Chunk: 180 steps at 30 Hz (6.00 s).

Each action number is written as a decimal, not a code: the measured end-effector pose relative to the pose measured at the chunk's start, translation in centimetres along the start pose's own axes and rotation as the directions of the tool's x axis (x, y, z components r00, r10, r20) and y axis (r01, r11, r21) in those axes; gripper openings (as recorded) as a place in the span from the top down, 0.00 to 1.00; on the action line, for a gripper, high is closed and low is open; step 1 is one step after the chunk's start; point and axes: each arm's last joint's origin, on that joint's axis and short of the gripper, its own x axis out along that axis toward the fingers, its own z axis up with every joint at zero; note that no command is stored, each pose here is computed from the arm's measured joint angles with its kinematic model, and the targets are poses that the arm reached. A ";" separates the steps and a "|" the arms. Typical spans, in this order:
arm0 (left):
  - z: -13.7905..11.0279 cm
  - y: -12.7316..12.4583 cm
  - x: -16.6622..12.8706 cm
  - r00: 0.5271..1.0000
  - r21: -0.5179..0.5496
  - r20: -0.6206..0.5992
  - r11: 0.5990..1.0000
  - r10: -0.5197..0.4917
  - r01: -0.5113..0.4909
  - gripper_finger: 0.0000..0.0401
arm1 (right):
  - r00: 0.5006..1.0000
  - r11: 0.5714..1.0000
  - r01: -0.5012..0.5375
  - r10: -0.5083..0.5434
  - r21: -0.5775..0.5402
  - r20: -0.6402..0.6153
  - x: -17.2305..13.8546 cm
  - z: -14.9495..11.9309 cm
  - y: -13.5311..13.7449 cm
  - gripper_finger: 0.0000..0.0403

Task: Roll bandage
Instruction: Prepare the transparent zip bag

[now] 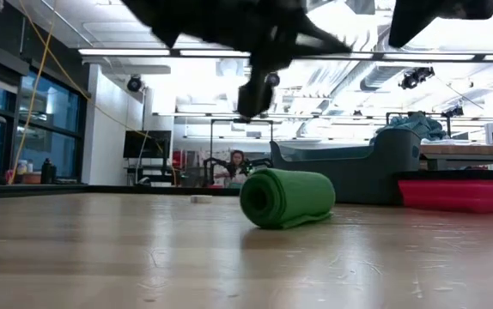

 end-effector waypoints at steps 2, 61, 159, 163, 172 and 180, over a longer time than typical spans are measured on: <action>0.9 -0.9 0.0 0.999 0.049 0.016 0.998 -0.034 0.033 1.00 | 1.000 1.000 -0.019 0.019 -0.016 0.008 -0.8 -0.4 -0.2 1.00; 10.6 -1.2 -16.0 0.972 0.088 0.138 0.975 0.191 -0.204 0.64 | 0.758 0.956 0.081 -0.244 -0.283 -0.604 12.4 -7.5 -9.9 0.82; 11.5 2.2 -15.9 0.988 0.280 -0.028 0.949 0.155 -0.141 0.48 | 0.987 0.200 0.017 0.153 -0.980 0.049 1.5 12.8 9.0 1.00; 12.1 2.1 -17.3 0.986 0.414 0.016 0.897 0.164 -0.156 0.48 | 0.985 0.206 -0.029 0.172 -0.978 0.007 1.4 12.3 9.2 1.00; 9.2 0.0 -16.1 0.947 0.851 0.009 0.495 0.322 -0.176 0.48 | 0.954 0.292 -0.114 0.298 -0.949 -0.023 -0.2 12.7 9.3 1.00; 5.9 -3.4 -14.1 0.856 0.981 0.194 -0.078 0.480 -0.178 0.48 | 0.940 0.338 -0.189 0.334 -0.922 -0.070 -1.4 13.1 8.5 1.00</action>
